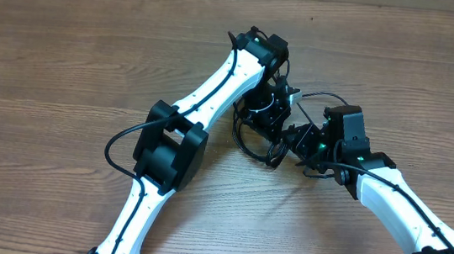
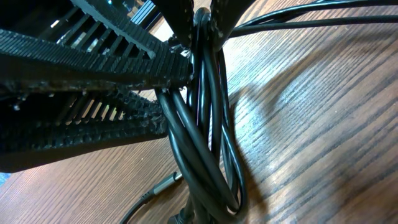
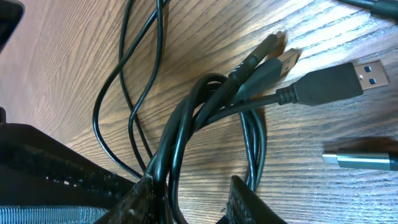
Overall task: Untangle cables
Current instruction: 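Hold the bundle with both grippers and separate the cable loops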
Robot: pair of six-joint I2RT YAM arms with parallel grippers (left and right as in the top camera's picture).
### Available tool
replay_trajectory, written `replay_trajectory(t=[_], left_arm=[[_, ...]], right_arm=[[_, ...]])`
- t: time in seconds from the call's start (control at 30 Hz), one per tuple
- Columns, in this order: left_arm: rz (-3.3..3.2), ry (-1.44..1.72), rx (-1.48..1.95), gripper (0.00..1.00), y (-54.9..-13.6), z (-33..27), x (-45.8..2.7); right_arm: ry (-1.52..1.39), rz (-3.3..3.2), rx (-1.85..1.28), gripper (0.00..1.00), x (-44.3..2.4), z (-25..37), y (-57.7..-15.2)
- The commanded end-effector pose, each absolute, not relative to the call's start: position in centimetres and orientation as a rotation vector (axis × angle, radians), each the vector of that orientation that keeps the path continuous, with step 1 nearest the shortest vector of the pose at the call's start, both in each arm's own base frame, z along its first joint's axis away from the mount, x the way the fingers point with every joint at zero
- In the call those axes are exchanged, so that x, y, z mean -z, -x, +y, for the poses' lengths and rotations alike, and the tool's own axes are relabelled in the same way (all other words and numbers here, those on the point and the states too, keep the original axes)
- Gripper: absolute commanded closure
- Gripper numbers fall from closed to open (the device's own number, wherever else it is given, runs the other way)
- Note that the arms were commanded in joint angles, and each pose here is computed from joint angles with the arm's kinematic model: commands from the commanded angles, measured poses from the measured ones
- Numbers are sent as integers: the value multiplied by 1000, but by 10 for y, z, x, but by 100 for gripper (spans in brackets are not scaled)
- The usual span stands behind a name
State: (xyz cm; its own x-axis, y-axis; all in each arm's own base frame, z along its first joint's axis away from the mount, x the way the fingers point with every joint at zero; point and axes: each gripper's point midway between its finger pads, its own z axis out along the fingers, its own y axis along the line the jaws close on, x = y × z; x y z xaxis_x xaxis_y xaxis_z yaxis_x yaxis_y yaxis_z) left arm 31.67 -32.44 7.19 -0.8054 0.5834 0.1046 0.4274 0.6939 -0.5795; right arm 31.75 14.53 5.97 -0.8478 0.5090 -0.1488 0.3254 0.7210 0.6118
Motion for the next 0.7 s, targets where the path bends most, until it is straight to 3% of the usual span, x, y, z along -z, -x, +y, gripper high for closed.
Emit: replay_trajectory(t=[0.0,0.1,0.37,0.57,0.67], left_arm=[[-2628,826,-805,92,-314,-328,-77],[-2631,829,-808,92,-315,-329,-77],[-2640,839,-817,96,-318,-331,-76],[-2638,838,-820,96,-317,-331,-77],[-2638,838,-820,96,-317,-331,-77]], right_arm=[[-651,2616,-847,64,-64,146,-321],[-637,2625,-892,60,-66,151,-319],[-615,2633,-922,61,-67,155,-317],[-609,2648,-855,73,-62,148,-315],[-647,2663,-766,75,-55,138,-313]])
